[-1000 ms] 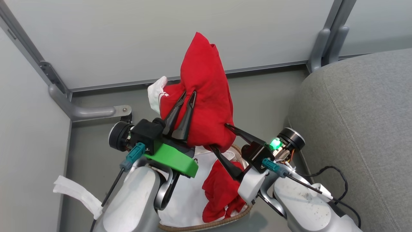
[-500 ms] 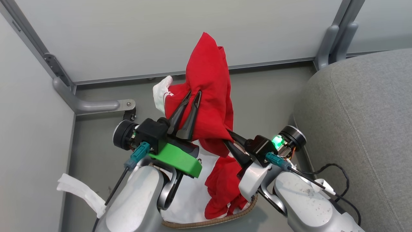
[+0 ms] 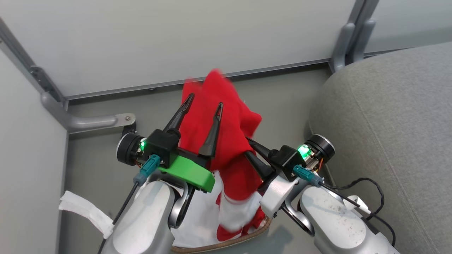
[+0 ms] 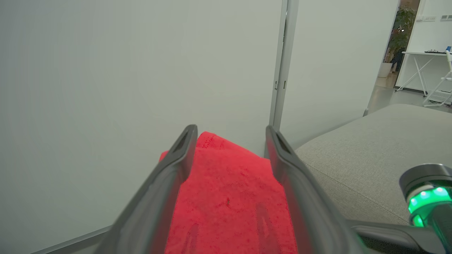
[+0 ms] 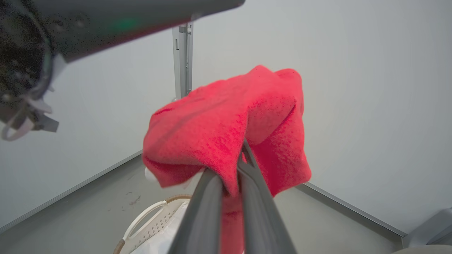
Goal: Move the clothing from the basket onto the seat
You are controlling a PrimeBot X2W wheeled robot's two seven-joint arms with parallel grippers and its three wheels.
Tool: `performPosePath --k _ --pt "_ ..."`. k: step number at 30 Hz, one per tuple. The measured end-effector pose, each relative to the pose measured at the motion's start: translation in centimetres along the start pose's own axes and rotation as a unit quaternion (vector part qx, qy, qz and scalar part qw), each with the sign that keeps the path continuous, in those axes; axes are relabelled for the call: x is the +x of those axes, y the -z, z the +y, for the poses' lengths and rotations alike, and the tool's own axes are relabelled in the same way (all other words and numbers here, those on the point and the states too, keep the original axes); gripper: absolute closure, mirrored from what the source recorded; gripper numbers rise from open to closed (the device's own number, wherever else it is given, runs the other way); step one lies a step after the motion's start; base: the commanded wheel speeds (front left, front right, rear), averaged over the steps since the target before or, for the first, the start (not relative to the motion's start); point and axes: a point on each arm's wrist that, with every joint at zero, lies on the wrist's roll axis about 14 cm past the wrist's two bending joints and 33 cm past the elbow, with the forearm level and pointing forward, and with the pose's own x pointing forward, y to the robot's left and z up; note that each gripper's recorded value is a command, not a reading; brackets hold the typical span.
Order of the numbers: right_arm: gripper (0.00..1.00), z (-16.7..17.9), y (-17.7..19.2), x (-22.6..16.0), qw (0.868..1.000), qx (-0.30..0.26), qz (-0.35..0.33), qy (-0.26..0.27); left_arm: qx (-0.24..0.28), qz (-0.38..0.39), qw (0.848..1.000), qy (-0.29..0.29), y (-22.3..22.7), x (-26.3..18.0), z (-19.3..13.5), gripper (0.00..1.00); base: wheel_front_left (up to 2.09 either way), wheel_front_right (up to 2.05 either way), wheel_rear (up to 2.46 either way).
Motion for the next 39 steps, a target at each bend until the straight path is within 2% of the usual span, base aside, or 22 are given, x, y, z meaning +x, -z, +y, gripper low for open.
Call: performPosePath --k 11,18,26,31,39 --pt "1.00 -4.1 -0.8 -4.3 0.996 0.007 -0.011 0.088 -0.005 0.024 0.999 0.043 2.5 1.9 -2.7 0.00 0.00 0.00 0.00" --pt "1.00 -7.7 -0.7 -9.0 0.984 0.008 -0.004 0.176 -0.020 0.039 0.995 0.095 4.3 3.4 -6.2 0.00 0.00 0.00 0.00" --pt "1.00 -11.1 -0.5 -15.4 0.960 0.007 0.007 0.279 -0.041 0.057 0.985 0.155 6.3 4.7 -10.7 0.00 0.00 0.00 0.00" --pt "1.00 -13.1 -0.7 -19.9 0.937 -0.001 0.012 0.349 -0.052 0.066 0.975 0.207 7.1 4.8 -14.5 0.00 0.00 0.00 0.00" --pt "1.00 -15.8 -0.8 -24.1 0.908 -0.032 0.031 0.417 -0.076 0.083 0.962 0.250 8.7 4.9 -17.3 0.00 0.00 0.00 0.00"
